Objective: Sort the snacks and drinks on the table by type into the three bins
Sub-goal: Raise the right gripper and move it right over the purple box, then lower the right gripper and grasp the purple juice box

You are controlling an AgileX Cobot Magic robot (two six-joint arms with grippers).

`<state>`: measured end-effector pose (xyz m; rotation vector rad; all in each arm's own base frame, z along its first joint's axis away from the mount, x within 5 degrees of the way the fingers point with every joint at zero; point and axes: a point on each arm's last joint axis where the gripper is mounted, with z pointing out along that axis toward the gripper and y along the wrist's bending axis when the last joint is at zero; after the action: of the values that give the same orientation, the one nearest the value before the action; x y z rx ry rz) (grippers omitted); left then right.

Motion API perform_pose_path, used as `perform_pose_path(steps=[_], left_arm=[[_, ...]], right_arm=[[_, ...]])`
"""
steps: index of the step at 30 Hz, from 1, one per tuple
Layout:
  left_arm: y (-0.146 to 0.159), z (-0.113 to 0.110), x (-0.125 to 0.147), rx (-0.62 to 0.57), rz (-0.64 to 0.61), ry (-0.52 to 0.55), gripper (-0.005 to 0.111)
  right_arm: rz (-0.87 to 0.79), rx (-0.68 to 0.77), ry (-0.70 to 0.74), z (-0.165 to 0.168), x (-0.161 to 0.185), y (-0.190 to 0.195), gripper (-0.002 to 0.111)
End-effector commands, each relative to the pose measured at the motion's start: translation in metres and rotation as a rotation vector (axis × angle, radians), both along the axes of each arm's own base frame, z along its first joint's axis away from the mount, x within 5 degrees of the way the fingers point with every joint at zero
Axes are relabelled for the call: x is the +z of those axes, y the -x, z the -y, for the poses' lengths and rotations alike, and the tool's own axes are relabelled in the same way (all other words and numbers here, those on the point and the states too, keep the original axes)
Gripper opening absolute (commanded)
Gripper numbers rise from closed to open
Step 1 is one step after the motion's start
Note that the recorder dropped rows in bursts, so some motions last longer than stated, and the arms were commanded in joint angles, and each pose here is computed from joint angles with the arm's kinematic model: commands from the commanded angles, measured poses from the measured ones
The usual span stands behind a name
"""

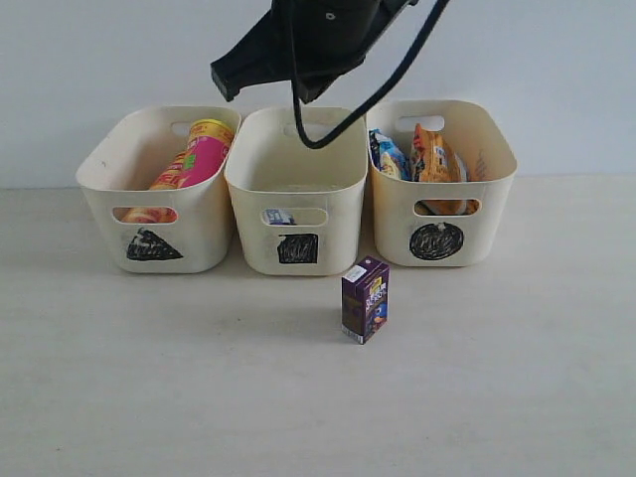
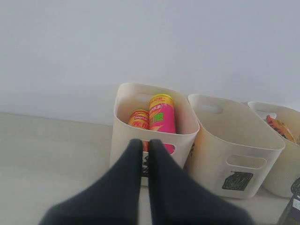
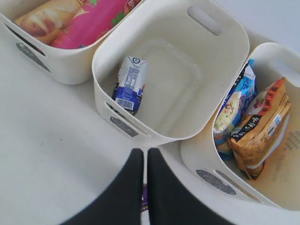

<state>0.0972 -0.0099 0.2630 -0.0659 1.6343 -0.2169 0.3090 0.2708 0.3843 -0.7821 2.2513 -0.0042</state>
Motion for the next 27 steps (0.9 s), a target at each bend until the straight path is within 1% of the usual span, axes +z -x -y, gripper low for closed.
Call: perform_pose_path(steps=[1,7,10,13,16,21,24,27], left_arm=[[0.001,0.0,-0.001,-0.005,0.005,0.002,0.004],[0.001,0.0,-0.001,-0.005,0.005,0.002,0.004],[0.001,0.0,-0.001,-0.005,0.005,0.002,0.004],[0.001,0.0,-0.001,-0.005,0.005,0.002,0.004],[0.001,0.0,-0.001,-0.005,0.005,0.002,0.004],[0.001,0.0,-0.001,-0.005,0.005,0.002,0.004],[0.001,0.0,-0.001,-0.005,0.005,0.002,0.004],[0.001,0.0,-0.001,-0.005,0.005,0.002,0.004]], right_arm=[[-0.004,0.007,-0.022,0.013,-0.008,0.015,0.0],[-0.017,-0.001,-0.092,0.03,-0.037,0.037,0.0],[-0.016,-0.005,-0.092,0.038,-0.052,0.044,0.0],[-0.032,-0.038,-0.092,0.045,-0.067,0.049,0.0],[-0.065,-0.111,-0.122,0.058,-0.083,0.045,0.0],[-0.15,-0.234,-0.254,0.085,-0.105,0.031,0.0],[-0.188,-0.266,-0.308,0.097,-0.116,0.026,0.0],[-0.229,-0.265,-0.335,0.107,-0.124,0.023,0.0]])
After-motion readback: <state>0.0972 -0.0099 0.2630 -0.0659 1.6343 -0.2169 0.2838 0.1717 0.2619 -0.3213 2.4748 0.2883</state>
